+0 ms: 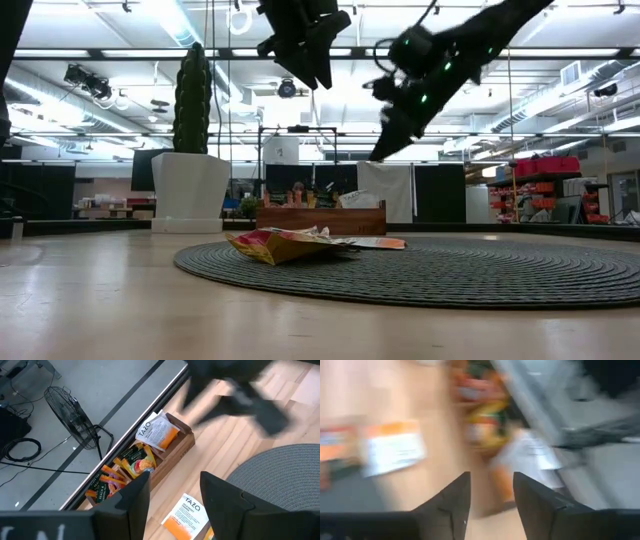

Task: Pick & Place Tea
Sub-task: Put the white tea bag into the right section of the wooden organizer

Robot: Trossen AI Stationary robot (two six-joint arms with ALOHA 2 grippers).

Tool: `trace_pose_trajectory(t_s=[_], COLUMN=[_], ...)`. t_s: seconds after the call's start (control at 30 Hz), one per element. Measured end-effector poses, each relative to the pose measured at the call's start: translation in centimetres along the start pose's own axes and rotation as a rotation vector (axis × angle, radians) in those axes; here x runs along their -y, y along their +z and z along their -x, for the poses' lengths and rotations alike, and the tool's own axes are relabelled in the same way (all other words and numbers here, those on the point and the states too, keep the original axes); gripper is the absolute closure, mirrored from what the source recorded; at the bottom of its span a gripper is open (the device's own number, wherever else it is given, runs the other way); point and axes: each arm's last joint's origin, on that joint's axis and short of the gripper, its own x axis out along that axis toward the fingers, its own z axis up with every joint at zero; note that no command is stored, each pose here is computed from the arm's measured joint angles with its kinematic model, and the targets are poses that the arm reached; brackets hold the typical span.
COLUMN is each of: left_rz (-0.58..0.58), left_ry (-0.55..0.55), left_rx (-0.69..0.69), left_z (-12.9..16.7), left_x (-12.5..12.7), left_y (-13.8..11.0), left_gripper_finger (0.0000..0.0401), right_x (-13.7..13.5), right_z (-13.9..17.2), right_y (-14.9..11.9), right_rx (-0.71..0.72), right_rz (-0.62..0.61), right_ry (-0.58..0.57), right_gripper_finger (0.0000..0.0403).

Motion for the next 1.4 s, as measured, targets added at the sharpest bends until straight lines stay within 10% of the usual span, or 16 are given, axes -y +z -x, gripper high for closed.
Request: trace_pose_trajectory(t_s=[0.2, 0.47, 1.4], left_rz=[0.002, -0.006, 0.059], left_ry=[0.003, 0.009, 0.030], left_rx=[-0.001, -0.006, -0.086], left_z=[-0.1, -0.3, 0.0], left_x=[-0.1, -0.5, -0.4], left_y=[0.0, 0.1, -0.9], left_gripper_finger=[0.0224, 0.0224, 0.0224], right_x=[-5.0, -12.5, -17.8], right_z=[1.8, 1.6, -0.8], right_y=[0.6, -0.2, -7.4], right_rx=[0.006, 0.007, -0.048], right_rz=[0.030, 0.371, 0.275], right_ry=[0.311, 0.471, 0.410], right_gripper_finger=[0.0285, 0.0296, 0.0257])
